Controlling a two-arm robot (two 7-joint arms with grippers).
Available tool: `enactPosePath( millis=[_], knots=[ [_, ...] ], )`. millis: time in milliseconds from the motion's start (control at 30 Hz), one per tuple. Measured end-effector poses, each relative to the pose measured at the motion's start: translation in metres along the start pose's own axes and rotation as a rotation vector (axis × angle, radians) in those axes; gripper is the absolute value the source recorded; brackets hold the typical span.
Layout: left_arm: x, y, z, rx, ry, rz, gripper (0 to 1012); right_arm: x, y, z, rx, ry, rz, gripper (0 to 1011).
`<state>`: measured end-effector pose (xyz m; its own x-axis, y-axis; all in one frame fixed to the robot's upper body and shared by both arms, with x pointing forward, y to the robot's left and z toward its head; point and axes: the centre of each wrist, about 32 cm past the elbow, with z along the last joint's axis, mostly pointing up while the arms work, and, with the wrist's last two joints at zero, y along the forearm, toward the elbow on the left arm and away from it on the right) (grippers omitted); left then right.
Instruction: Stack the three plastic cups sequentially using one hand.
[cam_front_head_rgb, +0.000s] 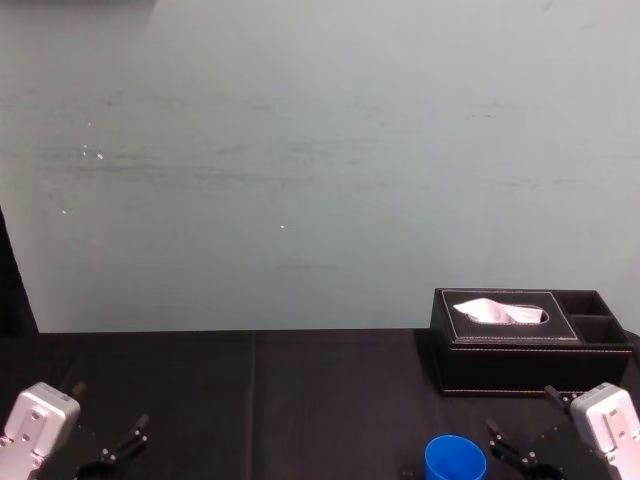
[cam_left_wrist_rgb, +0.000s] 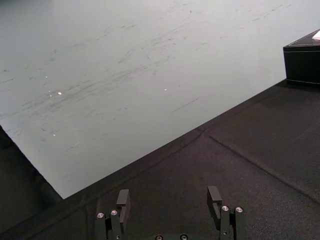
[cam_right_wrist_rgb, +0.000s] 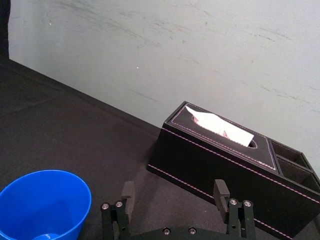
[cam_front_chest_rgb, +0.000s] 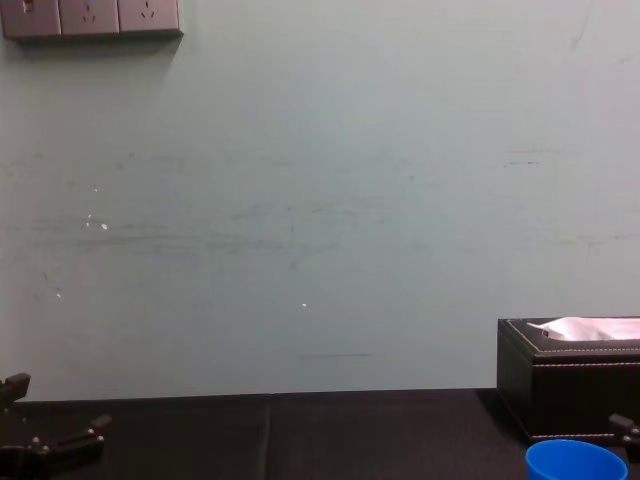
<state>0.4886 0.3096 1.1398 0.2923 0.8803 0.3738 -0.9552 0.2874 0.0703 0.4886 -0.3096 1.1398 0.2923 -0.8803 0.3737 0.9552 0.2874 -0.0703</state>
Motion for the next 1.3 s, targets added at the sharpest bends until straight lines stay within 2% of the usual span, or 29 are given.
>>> enactPosePath(
  millis=[1300],
  knots=[
    [0.0000,0.0000,0.0000,0.000,0.000,0.000,1010,0.0000,0.0000,0.0000,0.000,0.000,0.000,1002]
  ],
)
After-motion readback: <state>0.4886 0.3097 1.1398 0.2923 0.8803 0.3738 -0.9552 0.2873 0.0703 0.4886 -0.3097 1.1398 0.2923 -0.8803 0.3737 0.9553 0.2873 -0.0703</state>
